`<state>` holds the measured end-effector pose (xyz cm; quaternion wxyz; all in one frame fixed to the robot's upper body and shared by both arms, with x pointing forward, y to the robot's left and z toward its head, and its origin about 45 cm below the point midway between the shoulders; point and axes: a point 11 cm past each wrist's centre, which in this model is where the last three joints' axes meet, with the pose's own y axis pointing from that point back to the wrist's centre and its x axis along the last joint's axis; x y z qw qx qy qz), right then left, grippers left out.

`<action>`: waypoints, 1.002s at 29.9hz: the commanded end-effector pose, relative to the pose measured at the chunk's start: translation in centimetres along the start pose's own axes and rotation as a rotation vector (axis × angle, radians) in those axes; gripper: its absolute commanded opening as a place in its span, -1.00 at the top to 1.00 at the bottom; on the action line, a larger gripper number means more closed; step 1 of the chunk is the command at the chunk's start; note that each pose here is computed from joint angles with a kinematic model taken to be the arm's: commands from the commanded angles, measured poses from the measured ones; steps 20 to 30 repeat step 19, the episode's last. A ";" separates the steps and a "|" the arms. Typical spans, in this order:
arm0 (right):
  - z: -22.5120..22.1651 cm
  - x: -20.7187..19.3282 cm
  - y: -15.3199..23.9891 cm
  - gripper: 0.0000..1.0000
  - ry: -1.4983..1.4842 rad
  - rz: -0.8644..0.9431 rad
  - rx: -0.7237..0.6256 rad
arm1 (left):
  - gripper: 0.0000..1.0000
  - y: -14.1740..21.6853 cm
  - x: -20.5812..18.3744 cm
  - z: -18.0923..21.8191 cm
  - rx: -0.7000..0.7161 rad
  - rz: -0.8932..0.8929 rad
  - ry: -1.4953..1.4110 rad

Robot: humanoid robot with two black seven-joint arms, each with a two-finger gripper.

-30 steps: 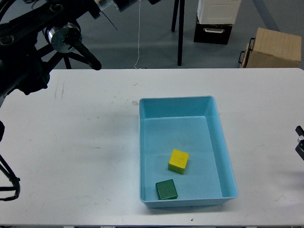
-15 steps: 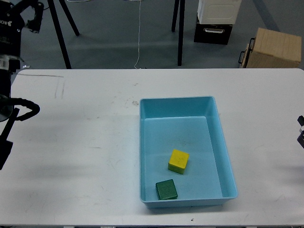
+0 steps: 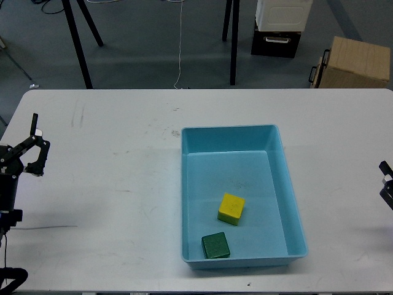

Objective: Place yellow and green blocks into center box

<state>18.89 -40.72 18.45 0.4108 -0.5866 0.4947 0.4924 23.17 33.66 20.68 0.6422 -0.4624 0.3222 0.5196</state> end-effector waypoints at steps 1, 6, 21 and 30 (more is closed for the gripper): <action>1.0 1.4 1.8 -0.99 -0.056 0.033 0.044 | -0.99 3.5 1.7 -0.8 -0.014 0.112 0.060; 1.6 2.0 2.8 -0.99 -0.090 0.045 0.079 | -1.00 5.5 2.4 -1.9 -0.042 0.171 0.109; -0.1 0.9 2.0 -0.99 -0.006 0.031 0.061 | -1.00 5.9 2.4 -3.2 -0.031 0.184 0.144; -0.1 0.9 2.0 -0.99 -0.006 0.031 0.061 | -1.00 5.9 2.4 -3.2 -0.031 0.184 0.144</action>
